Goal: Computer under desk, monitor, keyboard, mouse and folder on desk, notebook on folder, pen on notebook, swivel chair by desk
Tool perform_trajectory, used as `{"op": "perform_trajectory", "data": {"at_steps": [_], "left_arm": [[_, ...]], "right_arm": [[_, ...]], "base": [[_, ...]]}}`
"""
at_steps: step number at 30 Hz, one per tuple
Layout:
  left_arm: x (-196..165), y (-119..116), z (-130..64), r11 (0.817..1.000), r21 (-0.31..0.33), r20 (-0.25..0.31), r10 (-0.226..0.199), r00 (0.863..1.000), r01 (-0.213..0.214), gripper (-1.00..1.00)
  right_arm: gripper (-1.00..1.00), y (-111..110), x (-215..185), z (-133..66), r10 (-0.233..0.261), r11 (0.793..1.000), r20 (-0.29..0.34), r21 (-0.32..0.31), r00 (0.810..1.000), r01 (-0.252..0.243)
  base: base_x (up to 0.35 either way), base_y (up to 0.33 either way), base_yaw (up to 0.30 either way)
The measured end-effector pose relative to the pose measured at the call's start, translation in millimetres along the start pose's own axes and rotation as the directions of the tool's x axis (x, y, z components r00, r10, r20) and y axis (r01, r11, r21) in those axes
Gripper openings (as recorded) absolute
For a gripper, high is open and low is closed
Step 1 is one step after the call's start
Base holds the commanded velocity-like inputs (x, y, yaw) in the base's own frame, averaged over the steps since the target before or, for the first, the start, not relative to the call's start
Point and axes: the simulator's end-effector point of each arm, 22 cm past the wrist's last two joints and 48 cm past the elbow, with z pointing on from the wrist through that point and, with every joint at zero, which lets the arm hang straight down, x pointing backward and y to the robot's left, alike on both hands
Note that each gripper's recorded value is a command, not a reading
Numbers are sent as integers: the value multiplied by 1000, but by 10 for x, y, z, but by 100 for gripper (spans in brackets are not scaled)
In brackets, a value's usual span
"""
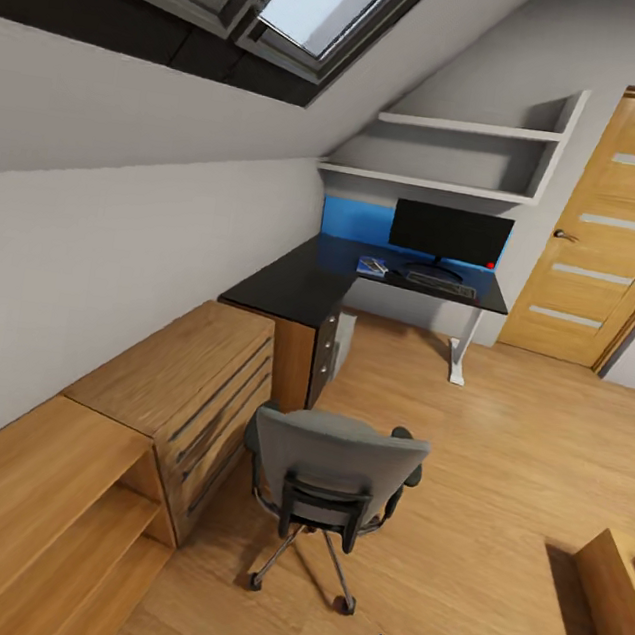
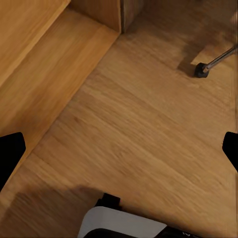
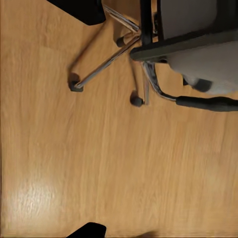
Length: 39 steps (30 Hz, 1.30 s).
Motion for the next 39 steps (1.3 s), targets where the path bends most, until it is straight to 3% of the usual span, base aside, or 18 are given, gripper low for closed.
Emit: {"op": "perform_trajectory", "data": {"at_steps": [22, 39], "left_arm": [[7, -9, -3, 1000, 1, -2, 0, 1000, 0, 100], [3, -1, -1, 1000, 0, -1, 0, 1000, 0, 100]], "right_arm": [[100, 10, -5, 0, 1, 1000, 1, -2, 1000, -1], [100, 10, -34, 5, 4, 1000, 12, -2, 1000, -4]], "base": [[0, 184, -291], [0, 139, -83]]}}
